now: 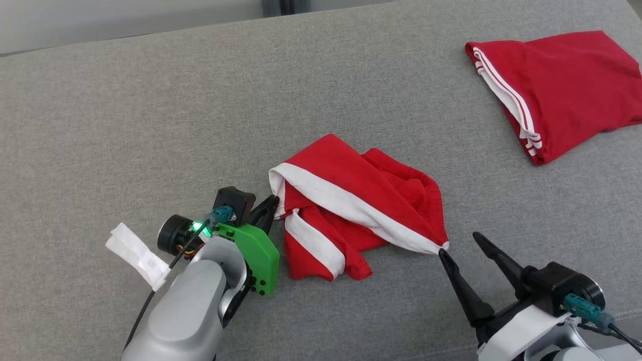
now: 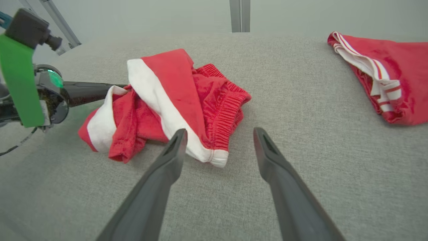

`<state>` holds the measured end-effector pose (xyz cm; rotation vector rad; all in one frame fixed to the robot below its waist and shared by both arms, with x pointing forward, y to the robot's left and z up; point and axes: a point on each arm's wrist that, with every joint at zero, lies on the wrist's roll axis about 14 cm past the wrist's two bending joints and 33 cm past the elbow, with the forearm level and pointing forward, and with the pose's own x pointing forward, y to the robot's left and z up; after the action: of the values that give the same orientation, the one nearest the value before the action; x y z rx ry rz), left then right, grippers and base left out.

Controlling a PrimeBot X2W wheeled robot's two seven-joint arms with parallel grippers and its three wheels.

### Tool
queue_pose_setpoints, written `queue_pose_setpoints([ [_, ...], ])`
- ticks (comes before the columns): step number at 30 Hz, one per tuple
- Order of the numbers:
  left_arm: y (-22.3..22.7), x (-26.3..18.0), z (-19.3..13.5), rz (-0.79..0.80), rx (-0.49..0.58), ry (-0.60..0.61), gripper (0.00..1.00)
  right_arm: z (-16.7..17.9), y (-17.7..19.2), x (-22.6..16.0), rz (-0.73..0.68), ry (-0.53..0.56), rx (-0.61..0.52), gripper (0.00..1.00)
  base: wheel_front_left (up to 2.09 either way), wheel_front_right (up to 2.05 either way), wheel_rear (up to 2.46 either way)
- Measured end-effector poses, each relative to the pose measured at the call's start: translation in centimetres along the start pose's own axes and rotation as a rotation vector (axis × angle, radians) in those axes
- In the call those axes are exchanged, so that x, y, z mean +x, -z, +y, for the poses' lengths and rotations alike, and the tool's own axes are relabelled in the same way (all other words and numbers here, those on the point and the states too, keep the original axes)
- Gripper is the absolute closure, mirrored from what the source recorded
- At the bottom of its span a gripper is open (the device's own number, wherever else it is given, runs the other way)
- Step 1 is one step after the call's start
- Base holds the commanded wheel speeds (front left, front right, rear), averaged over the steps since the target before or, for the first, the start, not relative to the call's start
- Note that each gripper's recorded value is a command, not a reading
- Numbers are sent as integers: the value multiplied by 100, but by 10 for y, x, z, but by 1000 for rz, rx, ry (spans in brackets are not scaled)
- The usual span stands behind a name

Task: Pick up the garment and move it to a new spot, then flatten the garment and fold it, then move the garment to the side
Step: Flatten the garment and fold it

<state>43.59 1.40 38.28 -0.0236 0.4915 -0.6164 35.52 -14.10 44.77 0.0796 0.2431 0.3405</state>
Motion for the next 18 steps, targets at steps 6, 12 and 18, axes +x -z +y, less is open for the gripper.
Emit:
queue_pose_setpoints([
  [6, -9, -5, 4, -49, -6, -17, 100, 6, 22, 3, 66, -14, 8, 0, 0, 0, 0],
  [12, -13, -6, 7, -73, -10, -28, 100, 9, 34, 17, 94, -25, 17, 36, 0, 0, 0],
  [18, -28, -10, 12, -147, -6, -57, 100, 5, 29, 26, 53, -9, 33, 100, 0, 0, 0],
])
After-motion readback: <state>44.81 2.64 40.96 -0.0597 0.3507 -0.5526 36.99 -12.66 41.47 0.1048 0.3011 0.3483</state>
